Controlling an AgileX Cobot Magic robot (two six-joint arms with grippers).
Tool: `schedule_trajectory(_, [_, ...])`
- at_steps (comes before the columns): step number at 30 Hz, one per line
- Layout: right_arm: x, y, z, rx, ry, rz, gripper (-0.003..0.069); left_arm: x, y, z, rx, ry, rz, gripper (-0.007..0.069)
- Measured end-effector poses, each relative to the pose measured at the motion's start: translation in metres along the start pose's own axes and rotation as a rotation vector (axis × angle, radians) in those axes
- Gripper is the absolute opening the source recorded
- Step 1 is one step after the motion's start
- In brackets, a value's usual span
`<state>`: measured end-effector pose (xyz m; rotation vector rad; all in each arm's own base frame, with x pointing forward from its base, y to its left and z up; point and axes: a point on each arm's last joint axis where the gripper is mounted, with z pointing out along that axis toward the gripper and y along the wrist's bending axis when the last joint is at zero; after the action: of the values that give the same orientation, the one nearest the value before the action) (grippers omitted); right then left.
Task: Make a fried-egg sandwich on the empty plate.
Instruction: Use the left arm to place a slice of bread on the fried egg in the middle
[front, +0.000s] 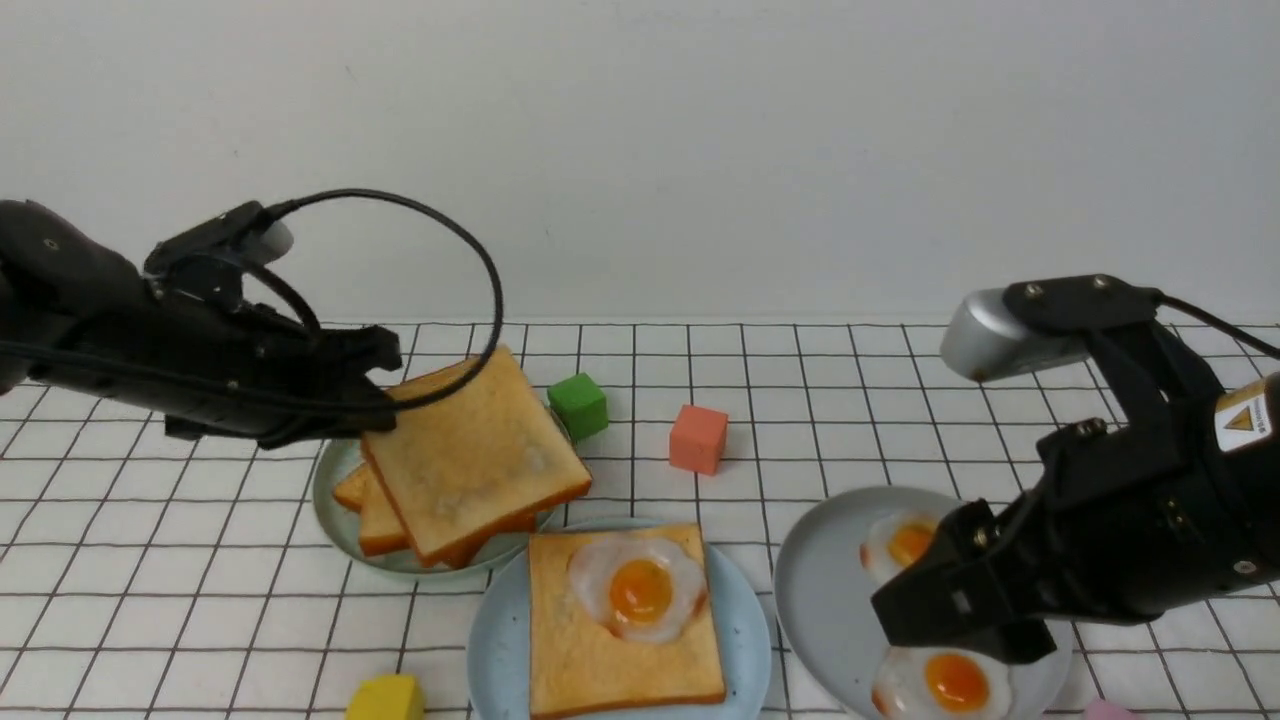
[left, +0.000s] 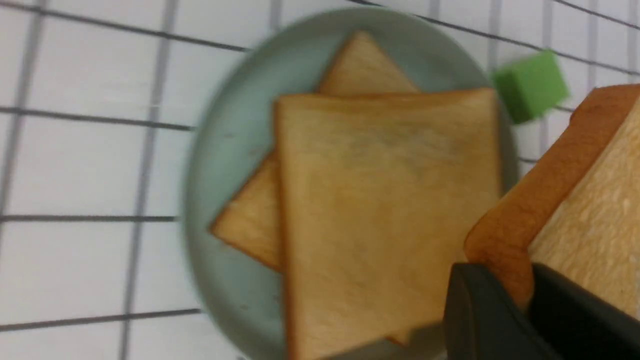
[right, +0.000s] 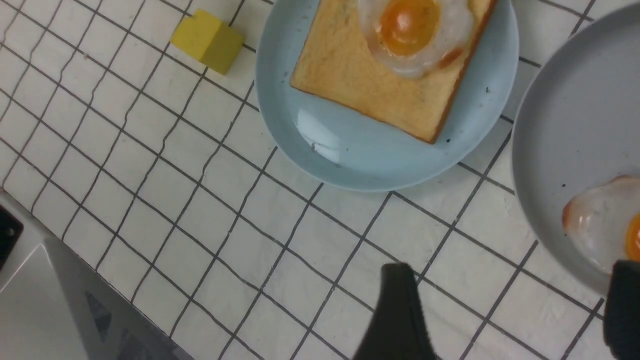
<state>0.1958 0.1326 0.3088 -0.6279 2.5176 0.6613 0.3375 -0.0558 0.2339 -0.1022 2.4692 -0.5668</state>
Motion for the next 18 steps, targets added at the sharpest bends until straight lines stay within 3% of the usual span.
schedule_trajectory(3, [0.000, 0.000, 0.000, 0.000, 0.000, 0.000, 0.0527, 0.029, -0.030, 0.008, 0.116, 0.104, 0.168, 0.0087])
schedule_trajectory(6, [0.000, 0.000, 0.000, 0.000, 0.000, 0.000, 0.0527, 0.046, -0.042, 0.022, 0.171, 0.178, 0.238, 0.0087])
schedule_trajectory(18, [0.001, 0.000, 0.000, -0.004, 0.015, 0.001, 0.0527, 0.056, -0.033, 0.070, 0.189, 0.166, 0.175, 0.0087])
